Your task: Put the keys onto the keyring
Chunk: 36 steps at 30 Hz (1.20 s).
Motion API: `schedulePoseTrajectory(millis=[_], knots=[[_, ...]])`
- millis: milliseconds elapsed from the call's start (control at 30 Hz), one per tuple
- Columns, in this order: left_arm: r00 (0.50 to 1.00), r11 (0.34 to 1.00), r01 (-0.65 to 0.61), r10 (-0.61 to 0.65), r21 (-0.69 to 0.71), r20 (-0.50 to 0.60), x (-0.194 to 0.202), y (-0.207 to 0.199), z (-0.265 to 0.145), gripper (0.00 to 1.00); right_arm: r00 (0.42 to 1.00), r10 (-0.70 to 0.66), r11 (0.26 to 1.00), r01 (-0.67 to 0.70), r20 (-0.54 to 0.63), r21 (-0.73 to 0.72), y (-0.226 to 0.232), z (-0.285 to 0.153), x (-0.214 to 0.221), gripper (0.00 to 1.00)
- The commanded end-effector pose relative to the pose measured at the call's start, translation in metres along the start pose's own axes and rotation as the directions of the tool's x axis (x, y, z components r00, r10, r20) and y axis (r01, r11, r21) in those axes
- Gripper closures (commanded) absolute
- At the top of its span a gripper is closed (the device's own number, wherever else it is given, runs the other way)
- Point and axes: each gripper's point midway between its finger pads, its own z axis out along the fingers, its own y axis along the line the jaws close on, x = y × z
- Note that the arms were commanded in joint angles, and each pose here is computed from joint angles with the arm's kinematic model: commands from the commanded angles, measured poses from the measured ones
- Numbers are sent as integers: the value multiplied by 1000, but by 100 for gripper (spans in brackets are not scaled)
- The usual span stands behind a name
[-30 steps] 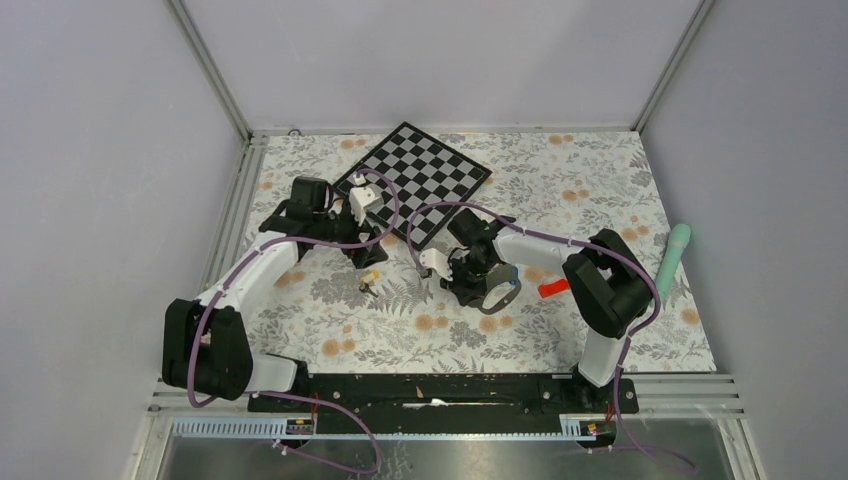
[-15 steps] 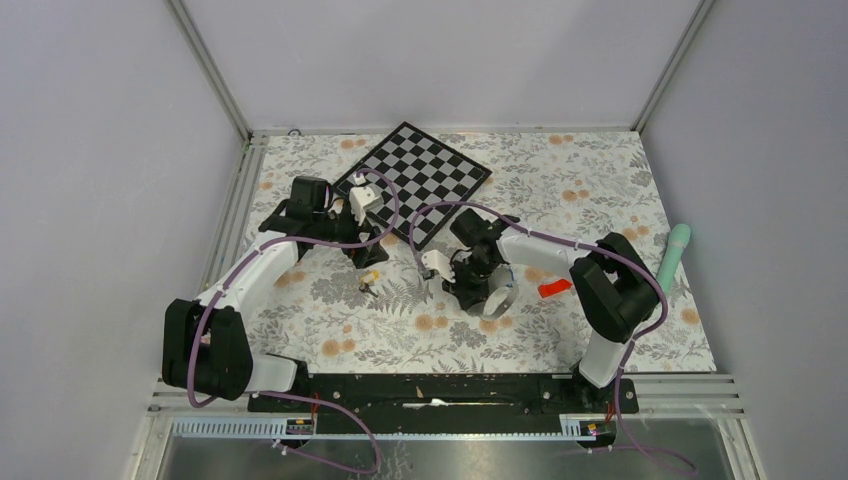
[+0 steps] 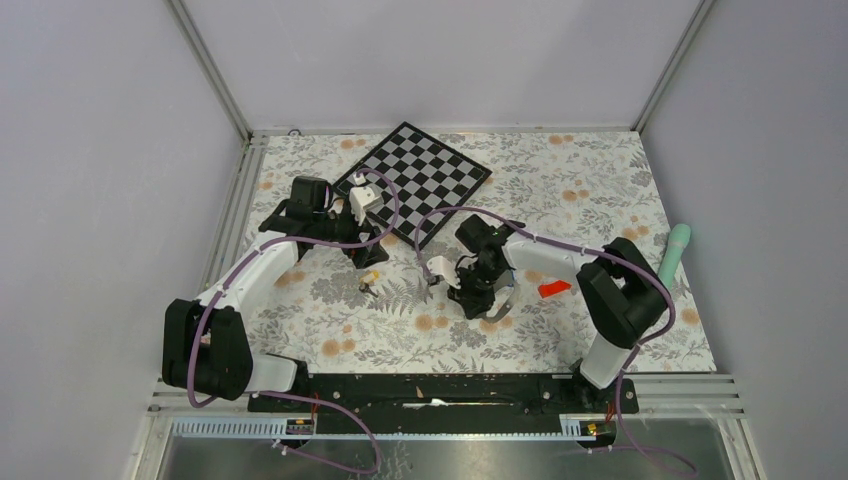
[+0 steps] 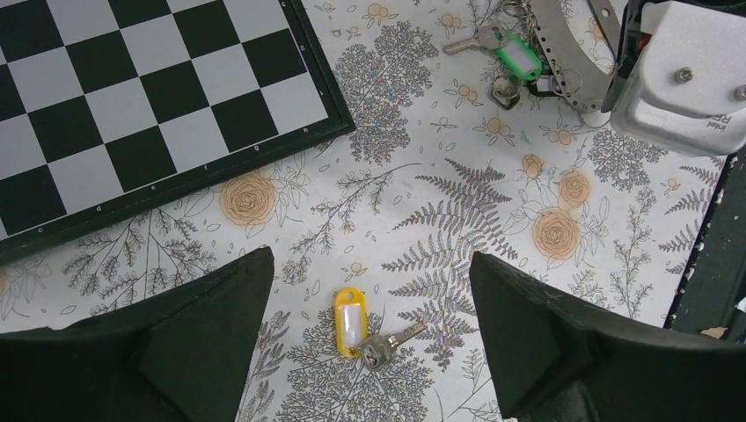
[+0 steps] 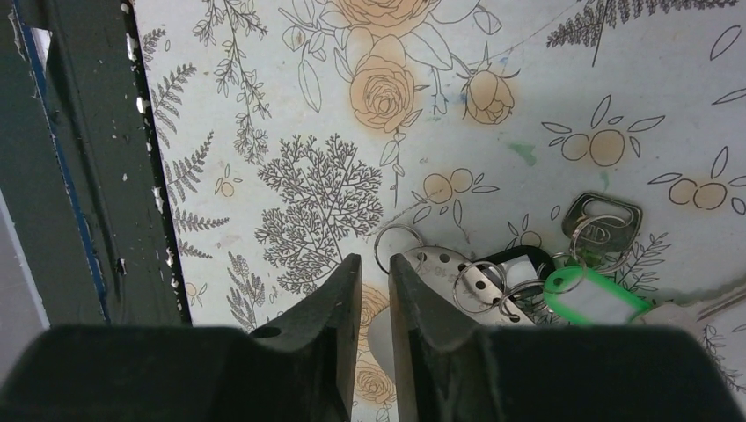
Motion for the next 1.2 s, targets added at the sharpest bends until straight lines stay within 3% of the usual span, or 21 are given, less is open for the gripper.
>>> schedulePoseTrajectory(millis=[0,433,1167], knots=[[997,999,-51,50,7,63,-23,0,-6,9,999,-29,999,28,24,35,5,-12,-7,74],[997,999,-50,50,12,62,-23,0,-5,9,997,-69,988,65,28,138,2,-31,-9,72],[997,999,-43,43,6,57,-22,3,-4,8,997,-74,985,72,11,155,-5,-18,-1,68]])
